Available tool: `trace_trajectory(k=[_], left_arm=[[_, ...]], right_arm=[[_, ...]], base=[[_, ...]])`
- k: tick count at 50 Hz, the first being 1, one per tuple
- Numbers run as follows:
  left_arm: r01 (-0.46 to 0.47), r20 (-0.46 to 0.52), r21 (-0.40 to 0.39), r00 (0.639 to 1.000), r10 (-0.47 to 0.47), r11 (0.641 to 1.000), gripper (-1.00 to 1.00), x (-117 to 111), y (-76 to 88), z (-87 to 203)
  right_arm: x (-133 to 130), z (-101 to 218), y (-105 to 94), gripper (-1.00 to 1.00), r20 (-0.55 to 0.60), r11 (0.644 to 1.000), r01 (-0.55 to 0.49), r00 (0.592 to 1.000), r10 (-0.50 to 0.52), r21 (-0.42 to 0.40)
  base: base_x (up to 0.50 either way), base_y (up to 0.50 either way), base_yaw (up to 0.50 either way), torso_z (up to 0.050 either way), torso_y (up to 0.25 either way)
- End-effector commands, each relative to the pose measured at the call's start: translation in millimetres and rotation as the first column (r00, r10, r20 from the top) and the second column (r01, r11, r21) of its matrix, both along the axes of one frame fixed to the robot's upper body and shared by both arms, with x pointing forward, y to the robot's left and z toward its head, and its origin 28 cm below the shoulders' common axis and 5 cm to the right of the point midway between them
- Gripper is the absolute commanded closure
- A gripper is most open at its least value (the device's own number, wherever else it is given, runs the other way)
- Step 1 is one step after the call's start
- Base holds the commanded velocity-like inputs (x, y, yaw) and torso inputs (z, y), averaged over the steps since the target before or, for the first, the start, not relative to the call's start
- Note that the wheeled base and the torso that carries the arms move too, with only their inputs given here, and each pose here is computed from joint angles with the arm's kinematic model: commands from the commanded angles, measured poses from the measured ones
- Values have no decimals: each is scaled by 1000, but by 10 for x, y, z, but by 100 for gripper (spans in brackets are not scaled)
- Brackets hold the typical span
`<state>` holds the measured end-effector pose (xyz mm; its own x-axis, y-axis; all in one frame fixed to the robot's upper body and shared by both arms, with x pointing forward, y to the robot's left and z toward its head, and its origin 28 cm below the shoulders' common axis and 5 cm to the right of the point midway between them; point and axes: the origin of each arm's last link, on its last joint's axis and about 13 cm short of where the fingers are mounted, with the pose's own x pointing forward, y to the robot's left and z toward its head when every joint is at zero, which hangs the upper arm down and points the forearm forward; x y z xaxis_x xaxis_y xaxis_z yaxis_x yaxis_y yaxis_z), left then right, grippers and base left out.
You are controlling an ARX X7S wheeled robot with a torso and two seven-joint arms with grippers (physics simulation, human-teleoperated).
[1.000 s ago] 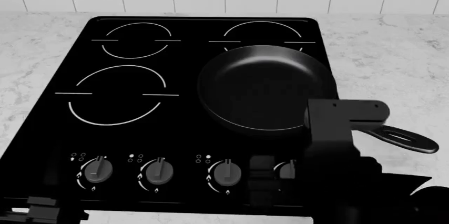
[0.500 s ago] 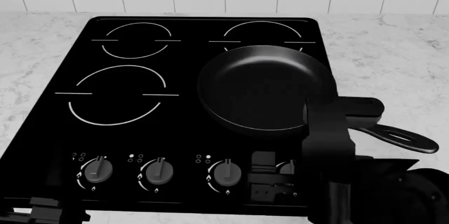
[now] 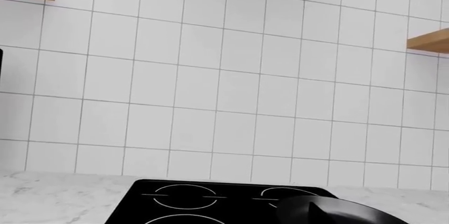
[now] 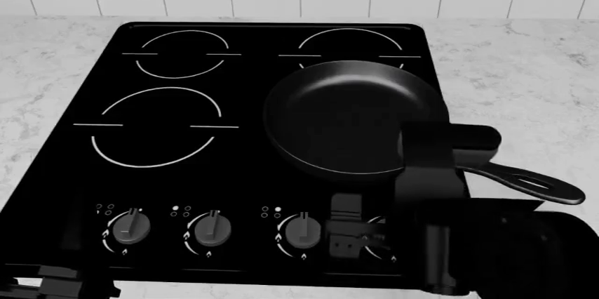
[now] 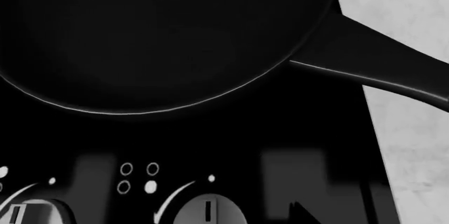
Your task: Turn on the front right burner of the stove.
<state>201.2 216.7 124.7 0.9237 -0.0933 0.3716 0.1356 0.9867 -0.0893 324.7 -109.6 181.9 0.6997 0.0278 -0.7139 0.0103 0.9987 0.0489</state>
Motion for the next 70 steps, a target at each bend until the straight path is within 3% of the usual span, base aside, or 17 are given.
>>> trace_trajectory(k=[1,27,44,45,59,70], left_arm=[[2,4,-1,1000,-2,1000,-100,-4,0,2],[3,6,-1,1000,-3,1000,-100,-4,-1,2],[0,8,-1,1000,0,1000,-100,-5,1,2],[1,8,0,1000,-1,1000,-100,-4,1,1],[4,13,-1,1000,-4,1000,-100,-6,1,2],[-1,12,0,1000,1,1000,-100,-10,-2,7]], right_arm=[[76,-138,5,-100,-44,1000,4,999,-3,8],[-51,-436,30,-100,-164,999,9,986,0,51],[-287,-302,44,-100,-150,1000,2,989,2,26],[-287,-297,43,100,-148,1000,3,989,0,22],[-254,-331,26,100,-143,1000,-6,990,6,2],[-266,-307,20,100,-123,989,-109,988,97,-95]], base=[[0,0,0,0,0],[3,0,1,0,0],[-1,0,0,0,0],[0,0,0,0,0],[-8,0,-4,0,0],[-6,0,-4,0,0]])
